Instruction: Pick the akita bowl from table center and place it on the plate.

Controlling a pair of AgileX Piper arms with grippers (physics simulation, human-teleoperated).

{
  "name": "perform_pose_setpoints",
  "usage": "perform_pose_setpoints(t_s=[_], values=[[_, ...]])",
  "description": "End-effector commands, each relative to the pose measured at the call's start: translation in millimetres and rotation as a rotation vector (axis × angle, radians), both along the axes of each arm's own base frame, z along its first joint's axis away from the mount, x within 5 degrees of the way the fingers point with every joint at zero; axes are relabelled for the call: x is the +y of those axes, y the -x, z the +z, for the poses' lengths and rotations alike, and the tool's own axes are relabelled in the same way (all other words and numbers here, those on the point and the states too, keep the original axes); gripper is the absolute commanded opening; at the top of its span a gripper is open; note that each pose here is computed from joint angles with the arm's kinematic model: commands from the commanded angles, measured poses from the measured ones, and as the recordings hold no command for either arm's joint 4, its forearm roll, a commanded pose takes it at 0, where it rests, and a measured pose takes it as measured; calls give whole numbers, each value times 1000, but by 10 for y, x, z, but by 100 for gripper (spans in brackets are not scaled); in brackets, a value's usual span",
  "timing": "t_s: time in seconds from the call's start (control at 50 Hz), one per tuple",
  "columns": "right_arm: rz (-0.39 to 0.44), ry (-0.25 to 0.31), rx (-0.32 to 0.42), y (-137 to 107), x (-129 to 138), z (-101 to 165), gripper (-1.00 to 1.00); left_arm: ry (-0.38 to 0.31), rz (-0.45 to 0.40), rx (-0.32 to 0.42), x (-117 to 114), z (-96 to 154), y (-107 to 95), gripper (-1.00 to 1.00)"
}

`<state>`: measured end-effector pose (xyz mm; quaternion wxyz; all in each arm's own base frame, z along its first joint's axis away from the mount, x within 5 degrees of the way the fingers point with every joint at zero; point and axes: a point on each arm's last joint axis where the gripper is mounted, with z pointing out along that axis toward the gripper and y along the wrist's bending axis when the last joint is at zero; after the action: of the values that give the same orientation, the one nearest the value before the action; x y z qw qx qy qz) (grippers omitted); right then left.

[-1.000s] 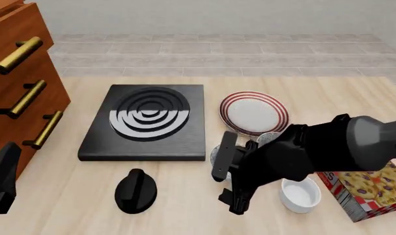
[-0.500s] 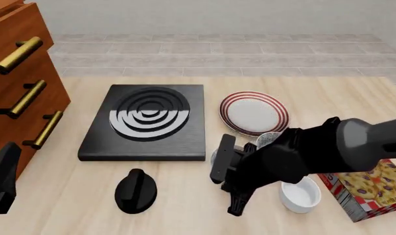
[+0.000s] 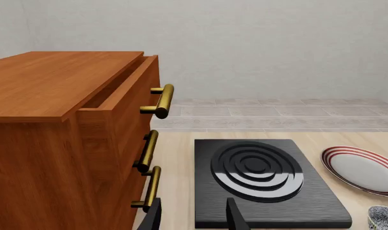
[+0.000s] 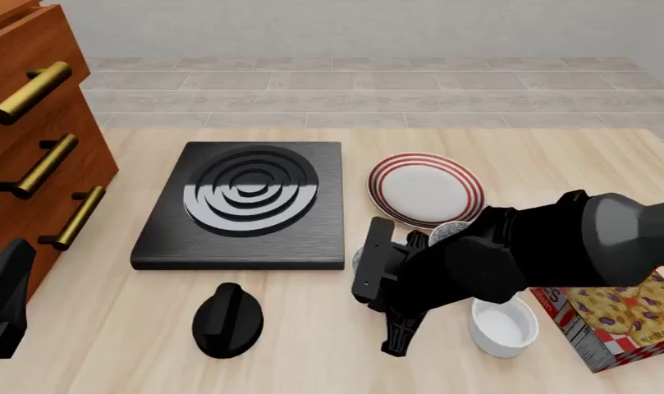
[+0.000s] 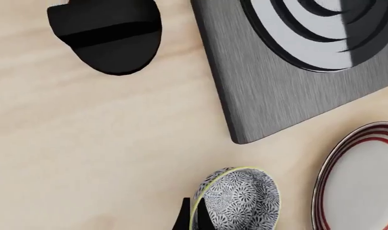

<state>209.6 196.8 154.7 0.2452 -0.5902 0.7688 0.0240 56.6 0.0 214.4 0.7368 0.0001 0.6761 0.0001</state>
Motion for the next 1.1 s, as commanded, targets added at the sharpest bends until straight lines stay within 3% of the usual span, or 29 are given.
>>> perform_pose_setpoints(t_s=[0.02, 0.42, 0.5, 0.66, 0.8, 1.1], values=[[-2, -24, -8, 44, 25, 190, -100, 0, 0, 0, 0, 0, 0, 100], [-16, -45, -36, 36, -48, 521, -100, 0, 0, 0, 0, 0, 0, 100], [-31, -80, -46, 57, -7, 648, -100, 0, 0, 0, 0, 0, 0, 100], [-30, -75, -59, 53, -79, 695, -100, 0, 0, 0, 0, 0, 0, 100], [-94, -113, -120, -122, -214, 880, -100, 0, 0, 0, 0, 0, 0, 100], [-200, -185, -157, -327, -259, 1010, -100, 0, 0, 0, 0, 0, 0, 100]])
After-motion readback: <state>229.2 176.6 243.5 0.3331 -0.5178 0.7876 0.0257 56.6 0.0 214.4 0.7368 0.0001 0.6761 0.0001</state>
